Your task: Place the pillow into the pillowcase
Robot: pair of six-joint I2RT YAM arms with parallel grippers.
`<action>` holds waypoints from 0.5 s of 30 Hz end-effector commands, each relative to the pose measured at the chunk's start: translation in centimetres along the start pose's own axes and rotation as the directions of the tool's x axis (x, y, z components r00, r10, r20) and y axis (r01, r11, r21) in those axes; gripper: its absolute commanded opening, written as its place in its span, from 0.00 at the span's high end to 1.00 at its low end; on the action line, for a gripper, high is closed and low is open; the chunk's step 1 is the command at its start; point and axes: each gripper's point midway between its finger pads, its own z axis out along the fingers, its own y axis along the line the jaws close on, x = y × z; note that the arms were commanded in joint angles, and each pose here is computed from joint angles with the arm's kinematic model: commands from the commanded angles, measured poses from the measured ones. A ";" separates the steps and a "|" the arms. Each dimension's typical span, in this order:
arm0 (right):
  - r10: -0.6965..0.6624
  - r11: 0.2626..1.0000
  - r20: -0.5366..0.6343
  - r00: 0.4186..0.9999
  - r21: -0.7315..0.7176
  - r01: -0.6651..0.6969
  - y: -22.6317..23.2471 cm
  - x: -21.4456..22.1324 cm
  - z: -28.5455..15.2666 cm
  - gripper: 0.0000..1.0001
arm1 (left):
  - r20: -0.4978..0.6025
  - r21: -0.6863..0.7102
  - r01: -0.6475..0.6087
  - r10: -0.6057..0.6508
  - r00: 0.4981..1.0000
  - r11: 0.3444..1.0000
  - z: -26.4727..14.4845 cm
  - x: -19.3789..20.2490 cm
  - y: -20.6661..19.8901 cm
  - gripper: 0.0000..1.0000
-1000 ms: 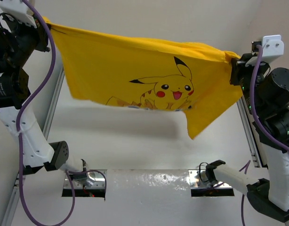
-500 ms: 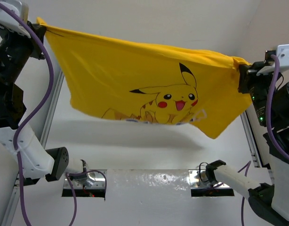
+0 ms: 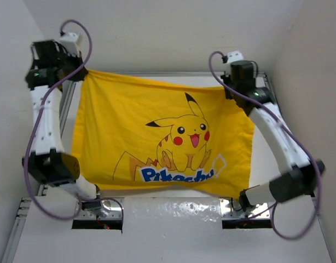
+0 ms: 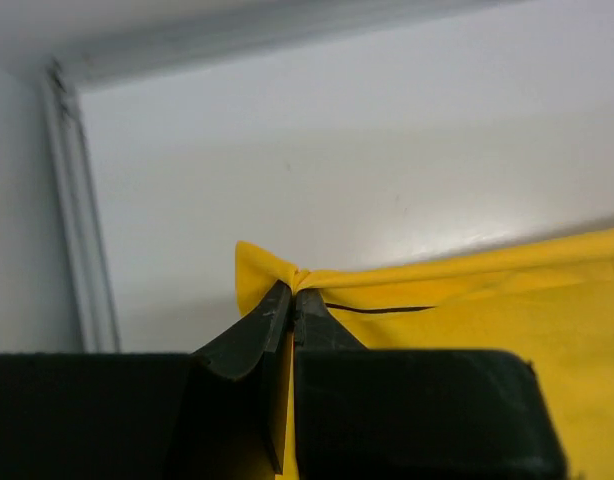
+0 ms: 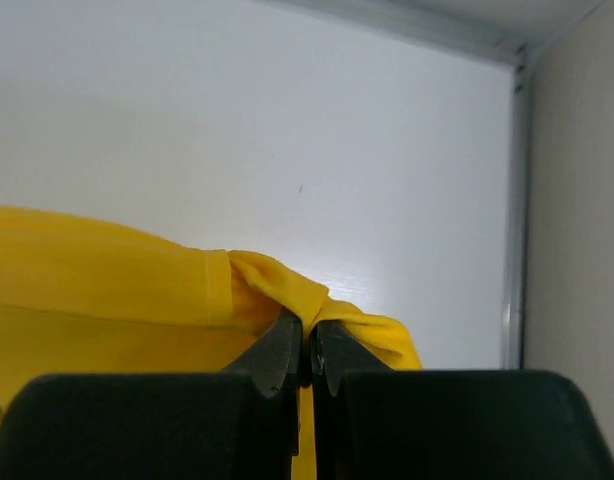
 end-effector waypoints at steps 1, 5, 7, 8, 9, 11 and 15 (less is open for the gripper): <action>0.075 0.995 -0.031 0.997 0.062 -0.073 0.4 0.1 9.3 0.97 | -0.014 -0.107 0.039 -0.041 0.999 0.993 7.1 3.6 4.4 1.00; 0.198 0.953 -0.090 0.976 0.251 -0.170 -1.7 -1.5 20.9 0.28 | -0.118 -0.323 0.141 -0.187 0.975 0.936 16.1 10.2 10.3 0.88; 0.281 0.870 0.031 0.959 0.414 -0.269 -5.4 -4.9 22.8 0.15 | -0.174 -0.450 0.222 -0.329 0.928 0.865 20.3 13.3 14.0 0.70; 0.285 0.858 0.007 0.959 0.444 -0.258 -5.4 -3.0 25.2 0.09 | -0.188 -0.487 0.234 -0.363 0.913 0.841 21.2 14.0 15.3 0.57; 0.288 0.855 0.012 0.958 0.448 -0.262 -5.6 -3.1 25.1 0.07 | -0.180 -0.511 0.276 -0.415 0.892 0.814 22.5 13.9 17.0 0.49; 0.273 0.869 0.063 0.960 0.412 -0.274 -5.5 -3.8 24.9 0.06 | -0.179 -0.510 0.271 -0.409 0.895 0.816 22.8 13.9 17.4 0.33; 0.295 0.909 0.096 0.951 0.279 -0.310 -5.0 -2.5 19.0 0.10 | -0.099 -0.449 0.291 -0.370 0.924 0.845 19.2 10.7 15.5 0.25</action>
